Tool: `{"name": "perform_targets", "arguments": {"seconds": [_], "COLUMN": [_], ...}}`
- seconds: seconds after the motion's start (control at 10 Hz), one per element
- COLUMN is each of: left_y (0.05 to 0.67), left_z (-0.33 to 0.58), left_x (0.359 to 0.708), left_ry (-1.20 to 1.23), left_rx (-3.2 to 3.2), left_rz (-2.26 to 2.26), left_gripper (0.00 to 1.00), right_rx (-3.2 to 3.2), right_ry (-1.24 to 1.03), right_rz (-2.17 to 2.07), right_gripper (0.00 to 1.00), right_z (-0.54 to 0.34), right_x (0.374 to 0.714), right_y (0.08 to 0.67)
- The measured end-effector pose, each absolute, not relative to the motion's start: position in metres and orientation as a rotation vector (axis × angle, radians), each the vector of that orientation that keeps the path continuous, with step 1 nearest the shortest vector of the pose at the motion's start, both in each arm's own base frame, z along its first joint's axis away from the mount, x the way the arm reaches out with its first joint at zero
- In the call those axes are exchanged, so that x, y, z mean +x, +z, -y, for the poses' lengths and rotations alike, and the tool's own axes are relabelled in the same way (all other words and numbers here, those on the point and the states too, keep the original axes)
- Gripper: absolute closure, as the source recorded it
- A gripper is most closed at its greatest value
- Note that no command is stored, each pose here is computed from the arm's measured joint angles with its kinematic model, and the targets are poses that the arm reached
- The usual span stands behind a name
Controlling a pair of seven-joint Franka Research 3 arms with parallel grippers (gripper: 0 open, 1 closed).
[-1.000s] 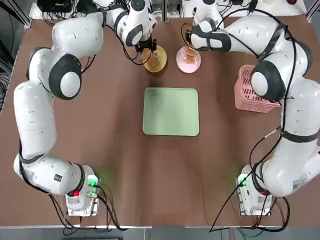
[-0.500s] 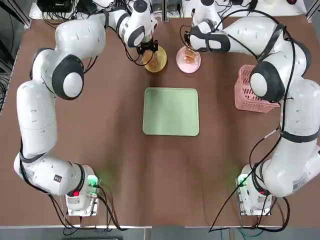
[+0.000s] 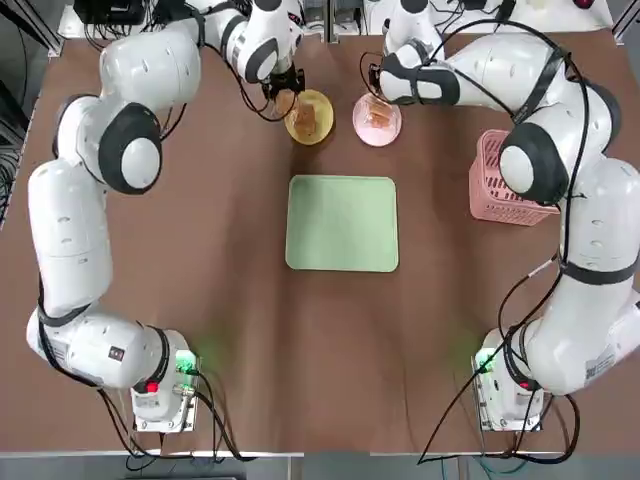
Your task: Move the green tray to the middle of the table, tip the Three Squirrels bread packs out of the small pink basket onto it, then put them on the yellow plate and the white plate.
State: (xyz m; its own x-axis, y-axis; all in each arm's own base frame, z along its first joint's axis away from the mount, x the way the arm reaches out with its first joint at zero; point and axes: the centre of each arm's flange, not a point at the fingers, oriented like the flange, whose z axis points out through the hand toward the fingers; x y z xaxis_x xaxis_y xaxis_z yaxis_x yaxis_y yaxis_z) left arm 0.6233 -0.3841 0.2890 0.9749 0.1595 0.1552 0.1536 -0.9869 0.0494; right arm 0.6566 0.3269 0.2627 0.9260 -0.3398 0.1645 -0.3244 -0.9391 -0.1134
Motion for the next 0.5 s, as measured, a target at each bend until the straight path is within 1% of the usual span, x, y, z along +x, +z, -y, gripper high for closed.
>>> {"name": "perform_targets", "arguments": {"seconds": [0.1, 0.2, 0.3, 0.5], "left_y": [0.2915, 0.2927, 0.2942, 0.2899], "left_z": [0.3872, 0.3891, 0.3913, 0.3933], "left_x": [0.6229, 0.6224, 0.6219, 0.6214], "left_ry": [0.253, 0.256, 0.259, 0.249], "left_rx": [3.083, 3.082, 3.081, 3.089], "left_rz": [-0.230, -0.220, -0.211, -0.171], "left_gripper": [0.24, 0.24, 0.24, 0.23], "right_rx": [-3.002, -3.003, -3.005, -3.005], "right_ry": [-0.276, -0.274, -0.270, -0.270], "right_rz": [-0.518, -0.517, -0.516, -0.517], "right_gripper": [0.27, 0.14, 0.04, 0.01], "right_z": [-0.3268, -0.3268, -0.3267, -0.3264], "right_x": [0.6565, 0.6564, 0.6562, 0.6565], "right_y": [0.2598, 0.2556, 0.2519, 0.2507]}}
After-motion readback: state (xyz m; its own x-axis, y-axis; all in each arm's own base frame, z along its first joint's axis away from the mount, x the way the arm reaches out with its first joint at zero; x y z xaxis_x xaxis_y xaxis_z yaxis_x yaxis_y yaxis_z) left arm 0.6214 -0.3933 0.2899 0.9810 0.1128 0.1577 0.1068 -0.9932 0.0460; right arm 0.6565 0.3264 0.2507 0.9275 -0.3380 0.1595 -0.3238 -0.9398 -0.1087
